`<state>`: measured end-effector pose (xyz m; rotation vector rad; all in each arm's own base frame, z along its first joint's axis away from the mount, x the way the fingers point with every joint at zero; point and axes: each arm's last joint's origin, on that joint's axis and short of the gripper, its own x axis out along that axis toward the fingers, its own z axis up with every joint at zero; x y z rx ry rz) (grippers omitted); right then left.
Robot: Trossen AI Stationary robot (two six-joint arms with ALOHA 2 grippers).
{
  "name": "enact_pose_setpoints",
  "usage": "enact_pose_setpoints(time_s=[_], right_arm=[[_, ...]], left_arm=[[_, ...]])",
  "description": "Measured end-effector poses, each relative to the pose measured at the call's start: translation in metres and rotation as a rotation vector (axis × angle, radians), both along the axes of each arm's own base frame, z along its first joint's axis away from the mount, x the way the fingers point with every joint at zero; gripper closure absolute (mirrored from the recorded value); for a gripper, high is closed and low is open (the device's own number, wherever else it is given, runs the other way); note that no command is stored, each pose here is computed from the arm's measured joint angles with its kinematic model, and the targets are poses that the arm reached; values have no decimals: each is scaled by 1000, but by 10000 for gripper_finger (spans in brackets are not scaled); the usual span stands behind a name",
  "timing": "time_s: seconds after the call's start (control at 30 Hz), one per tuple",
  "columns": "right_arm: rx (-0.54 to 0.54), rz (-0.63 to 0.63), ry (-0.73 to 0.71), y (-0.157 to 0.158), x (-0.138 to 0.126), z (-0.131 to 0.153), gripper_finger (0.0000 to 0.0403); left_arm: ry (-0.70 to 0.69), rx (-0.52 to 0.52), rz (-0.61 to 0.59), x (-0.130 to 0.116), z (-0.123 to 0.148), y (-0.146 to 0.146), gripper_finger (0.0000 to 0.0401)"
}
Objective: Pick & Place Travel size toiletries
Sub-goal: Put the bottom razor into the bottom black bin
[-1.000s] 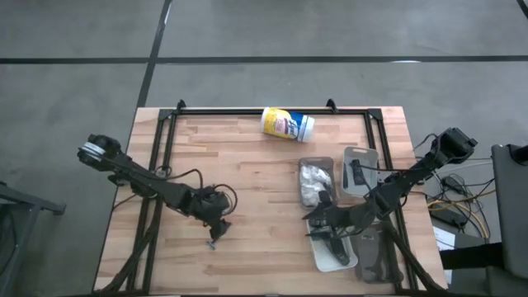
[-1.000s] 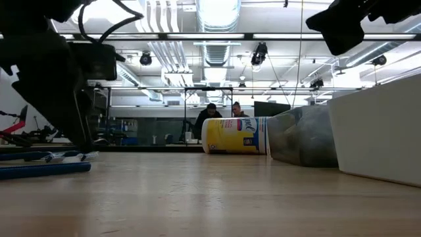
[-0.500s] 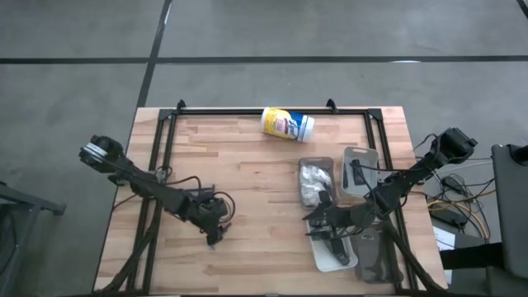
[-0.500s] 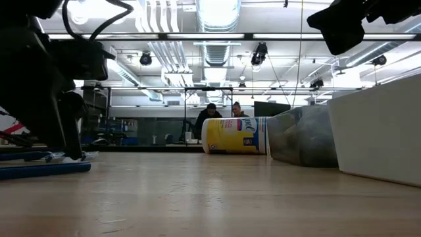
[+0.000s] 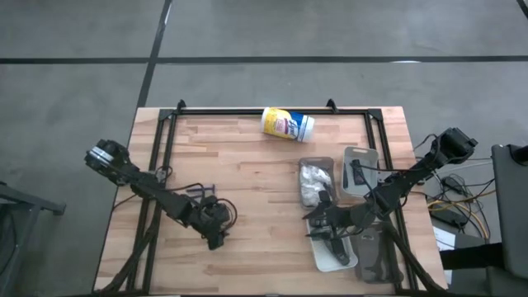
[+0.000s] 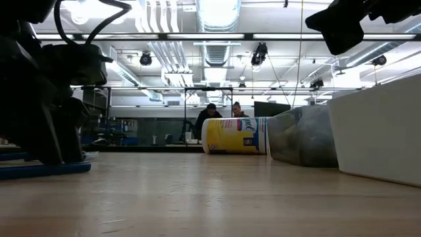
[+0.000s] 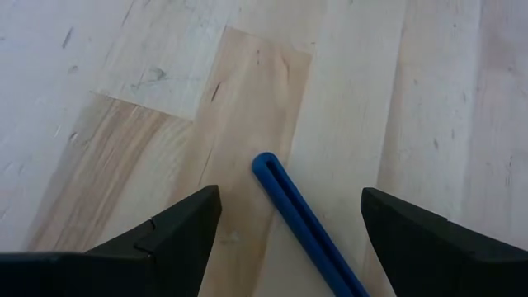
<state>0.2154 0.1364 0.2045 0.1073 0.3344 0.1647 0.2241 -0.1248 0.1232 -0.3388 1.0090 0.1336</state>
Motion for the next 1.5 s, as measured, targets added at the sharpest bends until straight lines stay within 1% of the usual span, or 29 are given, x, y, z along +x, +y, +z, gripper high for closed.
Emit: enact_pose_setpoints(time_s=[0.2,0.33,0.4,0.47,0.53,0.63,0.83,0.97,1.13,1.27,1.37,1.43,1.5], right_arm=[[-3,1,-1,0,0,0,142],[-3,1,0,0,0,0,146],[-6,2,0,0,0,0,152],[-20,7,-3,0,0,0,159],[-32,10,-3,0,0,0,167],[-58,18,-2,0,0,-1,177],[-120,39,-8,-1,-1,-3,191],[-139,43,-5,-2,-2,-5,198],[-148,8,6,-9,1,-9,205],[-157,-34,24,-20,3,-14,212],[-162,-70,38,-29,5,-18,218],[-160,-95,46,-35,7,-20,222],[-155,-110,47,-39,9,-20,226]], left_arm=[[16,14,3,0,-4,0,98],[18,17,4,0,-5,0,99],[20,17,1,0,-5,0,104],[21,30,-16,-1,-5,0,117],[20,51,-30,-1,-5,1,139],[14,89,-38,-1,-6,2,181],[32,144,-22,-4,-7,5,274],[32,166,-13,-4,-7,6,328],[4,219,-25,-3,-6,7,372],[-65,280,-55,2,-1,6,375],[-100,337,-96,6,6,6,364],[-139,385,-126,9,15,6,360],[-206,418,-145,15,30,5,362]])
